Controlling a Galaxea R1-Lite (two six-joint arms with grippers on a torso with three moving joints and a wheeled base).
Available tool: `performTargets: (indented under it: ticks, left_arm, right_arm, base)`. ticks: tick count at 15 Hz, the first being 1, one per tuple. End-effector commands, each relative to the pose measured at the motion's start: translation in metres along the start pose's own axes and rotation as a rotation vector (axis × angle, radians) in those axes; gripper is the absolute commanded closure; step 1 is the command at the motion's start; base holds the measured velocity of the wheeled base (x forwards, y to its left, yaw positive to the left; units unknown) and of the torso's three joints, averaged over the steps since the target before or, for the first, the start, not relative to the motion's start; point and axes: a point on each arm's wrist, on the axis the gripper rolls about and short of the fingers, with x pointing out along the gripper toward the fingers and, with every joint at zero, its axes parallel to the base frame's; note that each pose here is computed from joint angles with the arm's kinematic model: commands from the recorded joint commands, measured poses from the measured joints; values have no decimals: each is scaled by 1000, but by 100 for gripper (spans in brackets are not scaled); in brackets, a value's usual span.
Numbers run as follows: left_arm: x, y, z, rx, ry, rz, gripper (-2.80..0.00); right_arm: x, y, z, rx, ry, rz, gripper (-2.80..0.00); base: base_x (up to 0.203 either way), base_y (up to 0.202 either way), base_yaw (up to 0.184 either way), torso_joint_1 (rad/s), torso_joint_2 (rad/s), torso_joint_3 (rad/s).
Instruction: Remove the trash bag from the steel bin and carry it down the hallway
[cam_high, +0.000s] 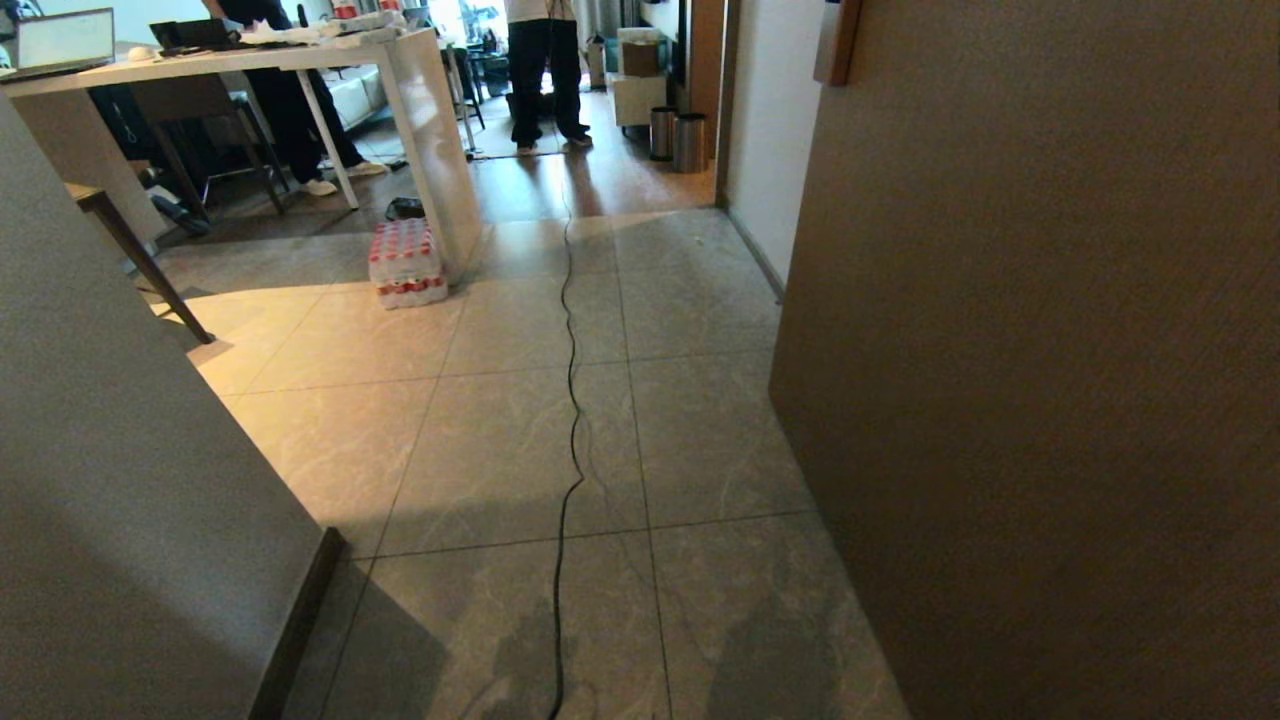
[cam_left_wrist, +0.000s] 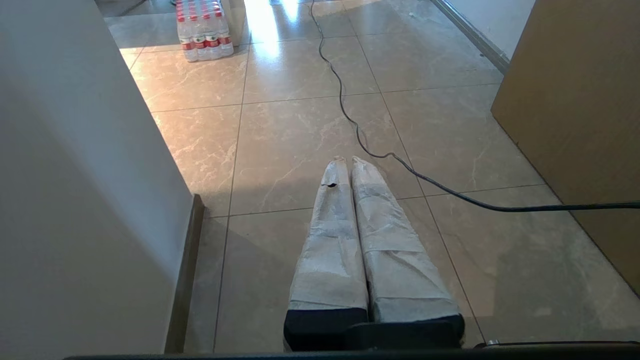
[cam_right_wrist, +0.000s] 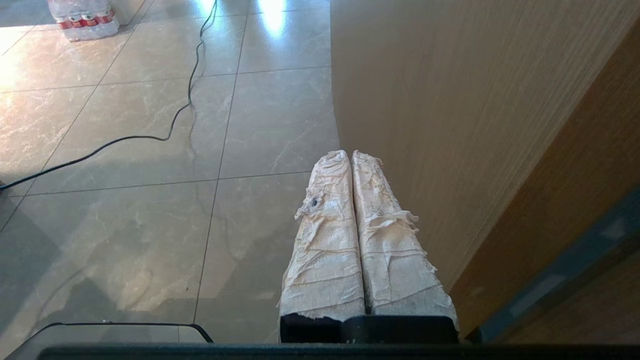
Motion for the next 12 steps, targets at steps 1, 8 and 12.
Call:
performTargets:
  ticks: [1, 8, 12]
  left_arm:
    - [1, 0, -3, -1, 10, 1, 0]
    - [1, 0, -3, -1, 11, 1, 0]
    - [1, 0, -3, -1, 11, 0, 0]
  right_arm:
    - [0, 0, 0, 0, 1, 0, 0]
    - [0, 0, 0, 0, 1, 0, 0]
    - [0, 0, 0, 0, 1, 0, 0]
  base:
    - [0, 0, 0, 0, 0, 0]
    - [0, 0, 0, 0, 0, 0]
    - [0, 0, 0, 0, 0, 0]
